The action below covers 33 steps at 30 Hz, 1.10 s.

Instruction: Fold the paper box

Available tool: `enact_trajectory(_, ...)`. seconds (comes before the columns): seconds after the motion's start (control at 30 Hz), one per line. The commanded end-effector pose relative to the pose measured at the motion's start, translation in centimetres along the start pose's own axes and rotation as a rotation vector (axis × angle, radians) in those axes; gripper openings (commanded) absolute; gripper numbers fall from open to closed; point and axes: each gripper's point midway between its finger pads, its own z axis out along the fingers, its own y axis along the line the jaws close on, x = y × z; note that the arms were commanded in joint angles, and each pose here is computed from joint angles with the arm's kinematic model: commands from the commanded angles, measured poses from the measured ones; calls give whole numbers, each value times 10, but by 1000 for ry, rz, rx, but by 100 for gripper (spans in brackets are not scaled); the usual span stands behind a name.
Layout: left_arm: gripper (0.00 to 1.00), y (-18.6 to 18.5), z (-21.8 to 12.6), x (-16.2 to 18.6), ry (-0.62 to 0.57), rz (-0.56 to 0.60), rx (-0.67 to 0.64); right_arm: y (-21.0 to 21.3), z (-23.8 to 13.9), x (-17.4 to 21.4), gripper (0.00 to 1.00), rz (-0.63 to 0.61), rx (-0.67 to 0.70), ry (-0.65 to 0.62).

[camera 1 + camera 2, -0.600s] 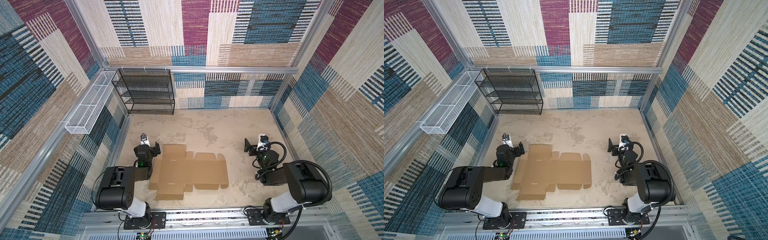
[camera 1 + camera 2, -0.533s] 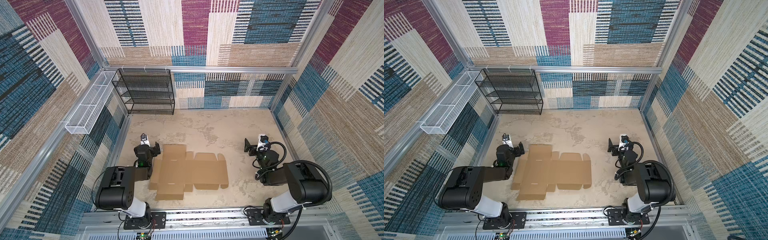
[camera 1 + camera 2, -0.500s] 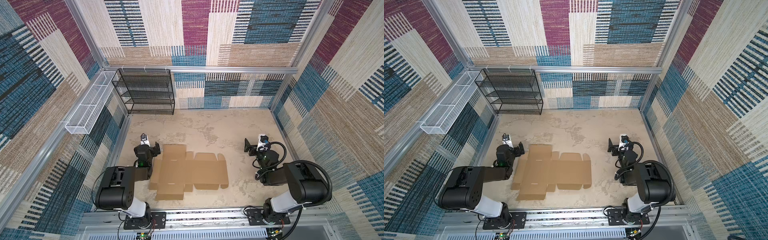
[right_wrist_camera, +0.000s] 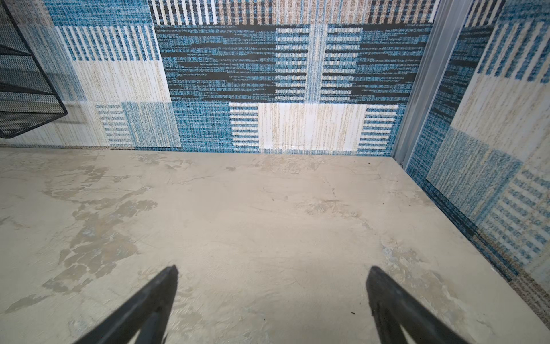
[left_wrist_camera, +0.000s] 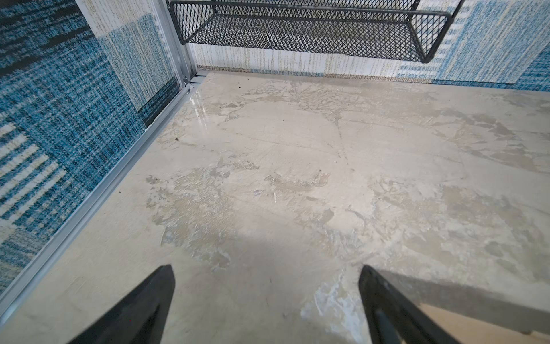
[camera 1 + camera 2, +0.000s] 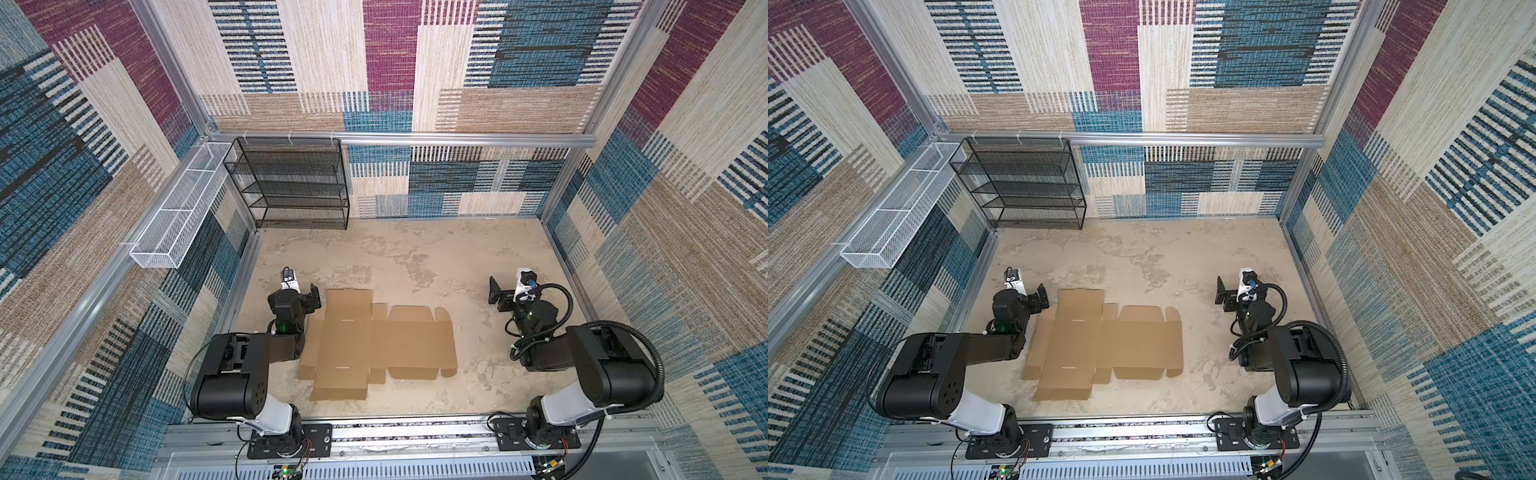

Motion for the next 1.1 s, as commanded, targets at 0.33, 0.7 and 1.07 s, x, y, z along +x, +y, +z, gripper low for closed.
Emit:
enact_trajectory(0.33, 99, 0, 1, -2, -7, 7, -2, -1, -1, -4, 100, 9, 9, -14)
enact_trajectory(0.7, 99, 2, -2, -6, -21, 4, -8, -1, -1, -3, 100, 10, 10, -14)
enact_trajectory(1.07, 99, 4, -13, -14, -62, -4, -8, -21, 6, -28, 100, 169, 137, 165)
